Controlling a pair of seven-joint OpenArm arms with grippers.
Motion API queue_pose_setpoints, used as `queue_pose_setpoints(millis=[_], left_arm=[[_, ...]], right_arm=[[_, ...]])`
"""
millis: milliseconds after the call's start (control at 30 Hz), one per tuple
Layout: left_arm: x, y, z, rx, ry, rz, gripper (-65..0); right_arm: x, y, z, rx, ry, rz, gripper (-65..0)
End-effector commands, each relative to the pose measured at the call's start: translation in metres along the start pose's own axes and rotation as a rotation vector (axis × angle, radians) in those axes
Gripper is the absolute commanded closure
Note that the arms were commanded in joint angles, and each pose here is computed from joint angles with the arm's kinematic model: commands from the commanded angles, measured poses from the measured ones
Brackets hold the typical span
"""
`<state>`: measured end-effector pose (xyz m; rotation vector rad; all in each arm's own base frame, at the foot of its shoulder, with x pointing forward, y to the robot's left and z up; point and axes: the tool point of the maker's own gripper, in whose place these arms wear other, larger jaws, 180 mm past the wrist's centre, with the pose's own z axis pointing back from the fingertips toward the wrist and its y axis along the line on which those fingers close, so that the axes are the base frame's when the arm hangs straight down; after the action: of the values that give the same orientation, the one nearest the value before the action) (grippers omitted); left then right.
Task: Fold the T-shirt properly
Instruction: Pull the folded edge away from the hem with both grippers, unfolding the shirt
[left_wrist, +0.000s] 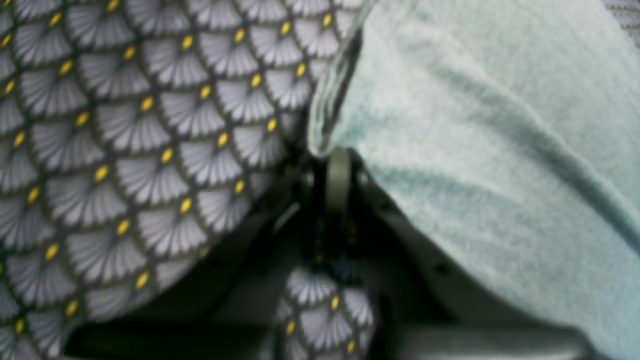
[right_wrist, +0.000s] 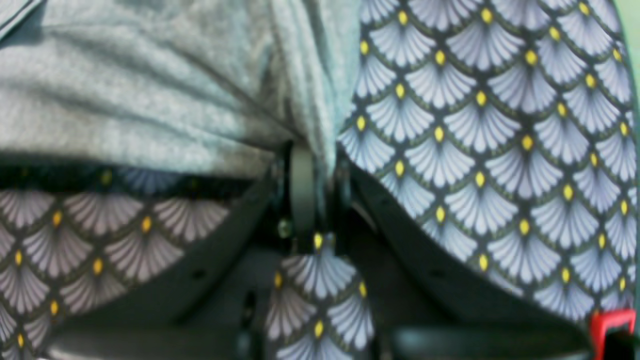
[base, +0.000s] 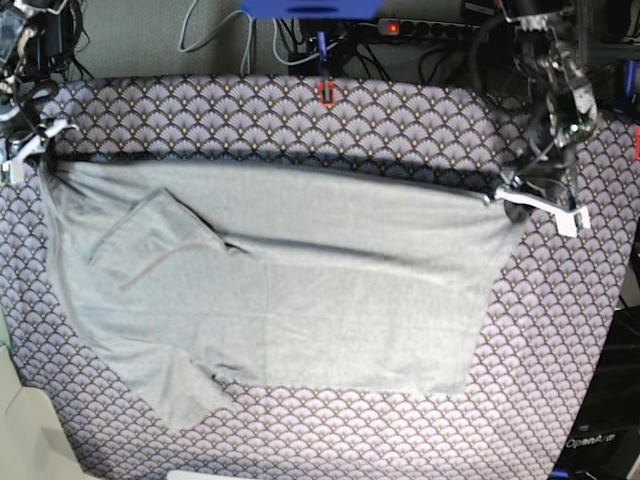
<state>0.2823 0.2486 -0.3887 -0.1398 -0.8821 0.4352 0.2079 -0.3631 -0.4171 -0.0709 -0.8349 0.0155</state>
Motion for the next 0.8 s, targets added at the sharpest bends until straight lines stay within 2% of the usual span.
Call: queue_pose_setpoints(millis=[0, 100, 167, 300, 533, 667, 767], left_arm=[[0.019, 0.007, 0.007, 0.026, -0.07, -0.022, 0.0], [0.012, 0.016, 0.021, 0.047, -0.068, -0.027, 0.0], [0.008, 0.024, 0.03, 0.051, -0.067, 0.009, 0.0], [-0.001, 0.04, 0.044, 0.014, -0.057, 0.063, 0.0], [-0.01, 0.053, 0.053, 0.028, -0.043, 0.028, 0.0], [-0.011, 0.053, 0.053, 0.034, -0.038, 0.018, 0.0], [-0.013, 0.055, 0.053, 0.037, -0.033, 0.026, 0.0]], right_arm=[[0.01, -0.014, 0.007, -0.04, -0.028, 0.021, 0.0], [0.001, -0.013, 0.011, -0.038, -0.008, 0.019, 0.0], [-0.006, -0.009, 0.013, -0.036, 0.001, 0.005, 0.0], [-0.014, -0.026, 0.024, -0.098, -0.005, -0.042, 0.0], [-0.039, -0.03, 0.04, -0.113, 0.048, -0.046, 0.0], [-0.041, -0.02, 0.042, -0.106, -0.007, -0.072, 0.0], [-0.045, -0.018, 0.044, -0.105, -0.009, -0.077, 0.0]])
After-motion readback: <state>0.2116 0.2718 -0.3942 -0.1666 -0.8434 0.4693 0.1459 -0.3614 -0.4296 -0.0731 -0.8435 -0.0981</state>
